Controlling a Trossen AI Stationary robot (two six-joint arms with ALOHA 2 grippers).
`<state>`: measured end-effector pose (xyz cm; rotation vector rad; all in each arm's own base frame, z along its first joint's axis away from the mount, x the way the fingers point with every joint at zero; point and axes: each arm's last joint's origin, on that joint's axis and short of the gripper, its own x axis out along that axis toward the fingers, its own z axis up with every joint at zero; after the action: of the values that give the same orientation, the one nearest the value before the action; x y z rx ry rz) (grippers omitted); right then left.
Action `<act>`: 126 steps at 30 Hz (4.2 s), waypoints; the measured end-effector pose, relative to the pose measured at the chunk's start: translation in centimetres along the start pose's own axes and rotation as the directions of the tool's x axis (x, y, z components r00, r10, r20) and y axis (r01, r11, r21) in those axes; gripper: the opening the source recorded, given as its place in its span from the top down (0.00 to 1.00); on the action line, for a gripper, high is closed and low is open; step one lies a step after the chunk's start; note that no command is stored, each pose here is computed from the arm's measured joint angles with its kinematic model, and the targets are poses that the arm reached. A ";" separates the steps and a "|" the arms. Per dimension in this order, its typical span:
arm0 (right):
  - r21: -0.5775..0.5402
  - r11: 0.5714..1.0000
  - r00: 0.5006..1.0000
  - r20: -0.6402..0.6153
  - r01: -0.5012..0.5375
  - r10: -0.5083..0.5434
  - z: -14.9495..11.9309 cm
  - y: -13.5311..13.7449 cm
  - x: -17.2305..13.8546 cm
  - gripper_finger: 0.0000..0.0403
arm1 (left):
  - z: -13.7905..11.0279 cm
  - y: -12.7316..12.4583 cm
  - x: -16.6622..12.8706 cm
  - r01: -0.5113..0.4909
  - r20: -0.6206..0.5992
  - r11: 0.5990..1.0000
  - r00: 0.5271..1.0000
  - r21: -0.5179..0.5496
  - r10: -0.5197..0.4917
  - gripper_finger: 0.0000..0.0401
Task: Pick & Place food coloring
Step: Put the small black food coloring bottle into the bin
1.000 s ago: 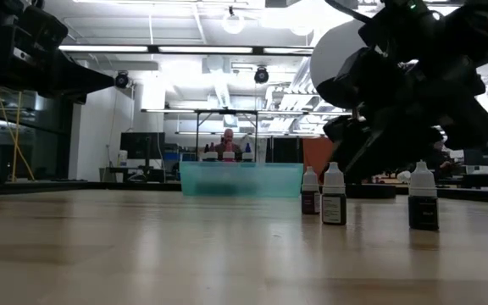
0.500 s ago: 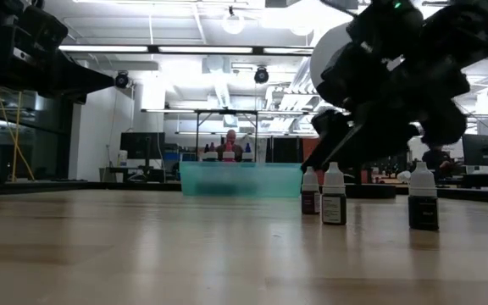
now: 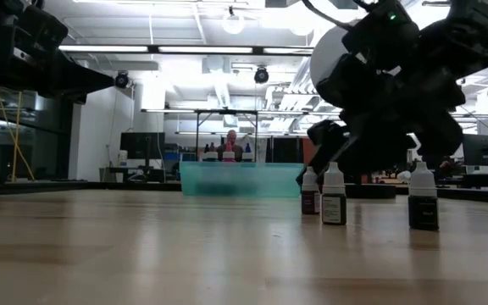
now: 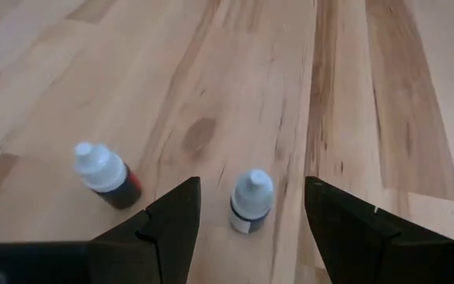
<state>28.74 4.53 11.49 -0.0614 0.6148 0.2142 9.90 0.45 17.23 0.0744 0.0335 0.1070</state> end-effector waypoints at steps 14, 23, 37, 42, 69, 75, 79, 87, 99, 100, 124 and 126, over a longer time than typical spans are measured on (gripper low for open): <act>0.004 1.000 1.000 0.008 -0.006 0.006 -0.3 -0.2 0.5 0.48 | 0.0 0.0 0.0 -0.001 0.000 1.000 1.000 0.000 0.001 1.00; 0.004 1.000 1.000 0.008 -0.020 0.020 -0.3 -0.1 0.5 0.62 | 0.0 0.0 0.0 -0.001 0.000 1.000 1.000 0.000 0.001 1.00; 0.004 1.000 1.000 0.009 -0.018 0.018 -0.3 -0.2 0.5 0.80 | 0.0 0.0 0.0 -0.002 0.000 1.000 1.000 0.000 0.002 1.00; 0.004 1.000 1.000 0.009 -0.017 0.017 -0.3 -0.2 0.5 0.82 | 0.0 0.0 0.0 -0.002 0.000 1.000 1.000 0.000 0.002 1.00; 0.055 0.998 0.999 0.028 0.014 -0.015 2.8 -0.4 -5.1 0.83 | 0.0 0.0 0.0 -0.002 0.000 1.000 1.000 0.000 0.002 1.00; 0.152 0.986 0.997 0.024 0.064 -0.068 3.8 -1.8 -6.5 0.83 | 0.0 0.0 0.0 -0.002 0.000 1.000 1.000 0.000 0.002 1.00; 0.215 0.962 0.986 -0.054 0.167 -0.159 5.6 -3.8 -7.2 0.83 | 0.0 0.0 0.0 -0.002 0.000 1.000 1.000 0.000 0.002 1.00; 0.266 0.872 0.905 -0.229 0.411 -0.357 10.8 -9.3 -7.6 0.83 | 0.0 0.0 0.0 -0.001 0.000 1.000 1.000 0.000 0.001 1.00; 0.403 0.764 0.861 -0.308 0.504 -0.406 16.1 -18.8 -1.7 0.83 | 0.0 0.0 0.0 -0.001 0.000 1.000 1.000 0.000 0.001 1.00; 0.415 0.751 0.855 -0.323 0.512 -0.405 16.1 -19.5 -1.3 0.83 | 0.0 0.0 0.0 -0.001 0.000 1.000 1.000 0.000 0.001 1.00; 0.585 0.488 0.762 -0.489 0.647 -0.424 10.0 -24.8 0.1 0.83 | 0.0 0.0 0.0 -0.001 0.000 1.000 1.000 0.000 0.001 1.00; 0.598 0.477 0.764 -0.478 0.644 -0.433 9.4 -25.0 0.2 0.83 | 0.0 0.0 0.0 -0.001 0.000 1.000 1.000 0.000 0.001 1.00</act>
<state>39.70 -18.64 18.88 0.5228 0.8837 -0.7181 9.90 0.45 17.23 0.0744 0.0332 0.1084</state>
